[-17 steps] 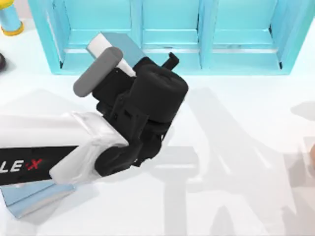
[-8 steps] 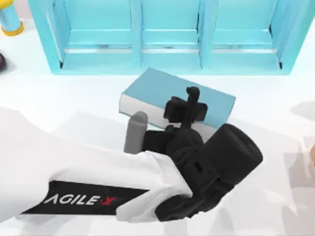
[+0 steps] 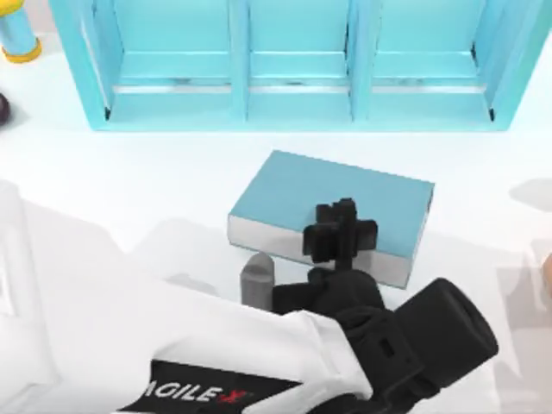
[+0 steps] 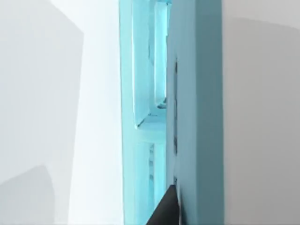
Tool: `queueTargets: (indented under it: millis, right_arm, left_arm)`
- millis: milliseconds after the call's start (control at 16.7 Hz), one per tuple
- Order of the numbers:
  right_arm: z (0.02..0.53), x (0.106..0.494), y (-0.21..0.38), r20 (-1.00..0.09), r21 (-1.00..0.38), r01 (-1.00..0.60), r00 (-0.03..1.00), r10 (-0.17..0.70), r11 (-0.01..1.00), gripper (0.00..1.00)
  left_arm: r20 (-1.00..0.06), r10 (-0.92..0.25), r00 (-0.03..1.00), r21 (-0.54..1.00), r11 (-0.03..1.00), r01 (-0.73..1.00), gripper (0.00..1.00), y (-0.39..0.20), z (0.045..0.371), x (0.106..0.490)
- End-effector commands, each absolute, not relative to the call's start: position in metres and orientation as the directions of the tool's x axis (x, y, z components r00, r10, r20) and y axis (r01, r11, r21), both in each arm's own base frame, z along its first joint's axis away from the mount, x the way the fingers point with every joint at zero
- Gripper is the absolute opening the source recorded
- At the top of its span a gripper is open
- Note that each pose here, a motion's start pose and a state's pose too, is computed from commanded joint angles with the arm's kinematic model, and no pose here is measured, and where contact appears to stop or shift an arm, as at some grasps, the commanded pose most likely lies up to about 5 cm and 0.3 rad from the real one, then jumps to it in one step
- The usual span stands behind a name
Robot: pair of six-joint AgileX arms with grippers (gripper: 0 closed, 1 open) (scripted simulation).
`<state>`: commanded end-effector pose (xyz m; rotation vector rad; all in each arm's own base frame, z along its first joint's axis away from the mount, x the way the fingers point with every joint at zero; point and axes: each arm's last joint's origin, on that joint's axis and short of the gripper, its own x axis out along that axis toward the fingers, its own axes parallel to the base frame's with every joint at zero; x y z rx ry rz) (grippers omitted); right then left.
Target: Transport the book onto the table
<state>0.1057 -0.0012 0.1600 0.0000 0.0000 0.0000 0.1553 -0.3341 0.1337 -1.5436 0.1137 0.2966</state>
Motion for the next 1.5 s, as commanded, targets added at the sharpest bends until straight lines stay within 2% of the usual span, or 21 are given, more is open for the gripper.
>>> queueTargets:
  millis: [660, 1140, 1380, 1500]
  right_arm:
    - [0.16, 0.106, -0.001, 0.0, 0.0, 0.0, 1.0, 0.0, 1.0, 1.0]
    - [0.16, 0.106, -0.001, 0.0, 0.0, 0.0, 1.0, 0.0, 1.0, 1.0]
    - [0.16, 0.106, -0.001, 0.0, 0.0, 0.0, 1.0, 0.0, 1.0, 1.0]
    - [0.16, 0.106, -0.001, 0.0, 0.0, 0.0, 1.0, 0.0, 1.0, 1.0]
  left_arm:
    - [-0.257, 0.117, 0.959, -0.966, 0.0, -0.259, 0.0, -0.334, 0.134, 0.15]
    - [-0.261, 0.121, 0.958, -0.964, 0.007, -0.264, 0.0, -0.333, 0.103, 0.152]
    - [-0.262, 0.121, 0.958, -0.964, 0.007, -0.265, 0.0, -0.333, 0.102, 0.152]
    - [-0.262, 0.121, 0.958, -0.964, 0.007, -0.265, 0.15, -0.333, 0.102, 0.152]
